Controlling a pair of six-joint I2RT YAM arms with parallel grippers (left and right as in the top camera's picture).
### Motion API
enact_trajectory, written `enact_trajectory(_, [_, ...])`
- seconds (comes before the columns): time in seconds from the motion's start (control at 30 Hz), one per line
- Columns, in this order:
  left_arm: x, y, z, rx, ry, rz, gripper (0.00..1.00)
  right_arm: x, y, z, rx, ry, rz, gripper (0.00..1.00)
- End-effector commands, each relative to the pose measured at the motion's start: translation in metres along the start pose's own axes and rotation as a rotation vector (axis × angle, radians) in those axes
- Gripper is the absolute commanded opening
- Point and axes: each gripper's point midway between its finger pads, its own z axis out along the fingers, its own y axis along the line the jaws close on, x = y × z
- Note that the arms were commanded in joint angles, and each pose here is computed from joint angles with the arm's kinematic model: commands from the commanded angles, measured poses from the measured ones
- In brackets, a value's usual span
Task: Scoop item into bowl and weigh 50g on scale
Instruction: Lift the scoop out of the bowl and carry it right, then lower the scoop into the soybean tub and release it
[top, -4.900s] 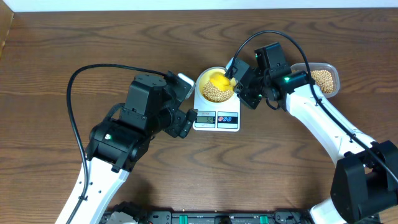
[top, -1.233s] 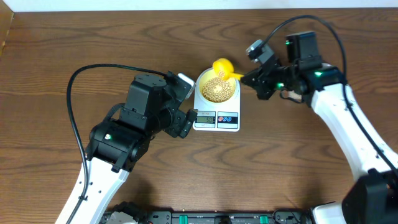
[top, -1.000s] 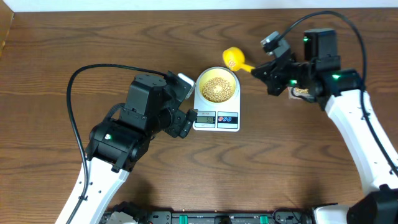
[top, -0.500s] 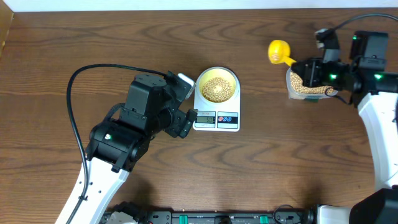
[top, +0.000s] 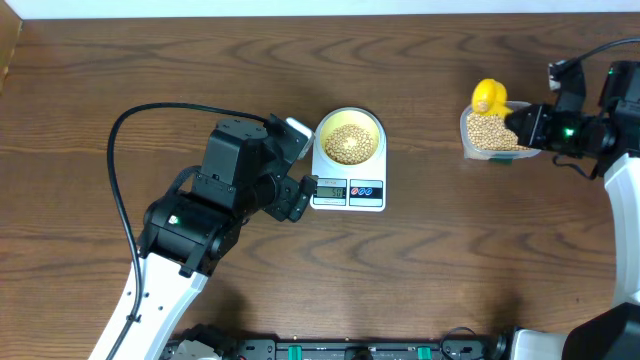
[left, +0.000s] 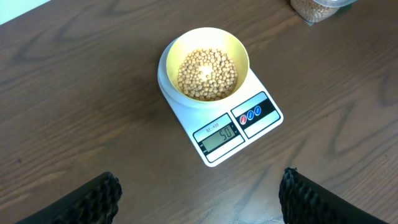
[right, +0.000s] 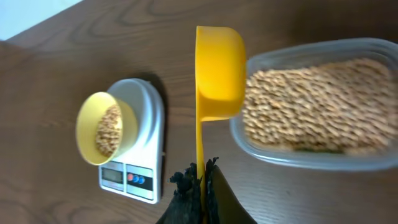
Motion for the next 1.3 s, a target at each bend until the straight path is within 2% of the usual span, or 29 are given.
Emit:
enact_trajectory(0.0, [0.001,0.000,0.001,0.006,0.004,0.006,0.84,-0.009,-0.010,-0.015,0.075,-0.038,0.000,0.01])
enact_trajectory(0.17, [0.001,0.000,0.001,0.006,0.004,0.006,0.84,-0.003,-0.034,-0.019,0.203,-0.021,0.020,0.01])
enact_trajectory(0.37, [0.001,0.000,0.001,0.006,0.004,0.006,0.84,0.005,-0.041,-0.021,0.247,0.017,-0.024,0.01])
enact_trajectory(0.57, [0.001,0.000,0.001,0.006,0.004,0.006,0.84,0.009,-0.061,-0.027,0.374,0.038,-0.027,0.01])
enact_trajectory(1.0, [0.001,0.000,0.001,0.006,0.004,0.006,0.84,0.010,-0.052,-0.018,0.535,0.105,-0.269,0.01])
enact_trajectory(1.27, [0.001,0.000,0.001,0.006,0.004,0.006,0.83,0.009,-0.055,-0.021,0.647,0.117,-0.316,0.01])
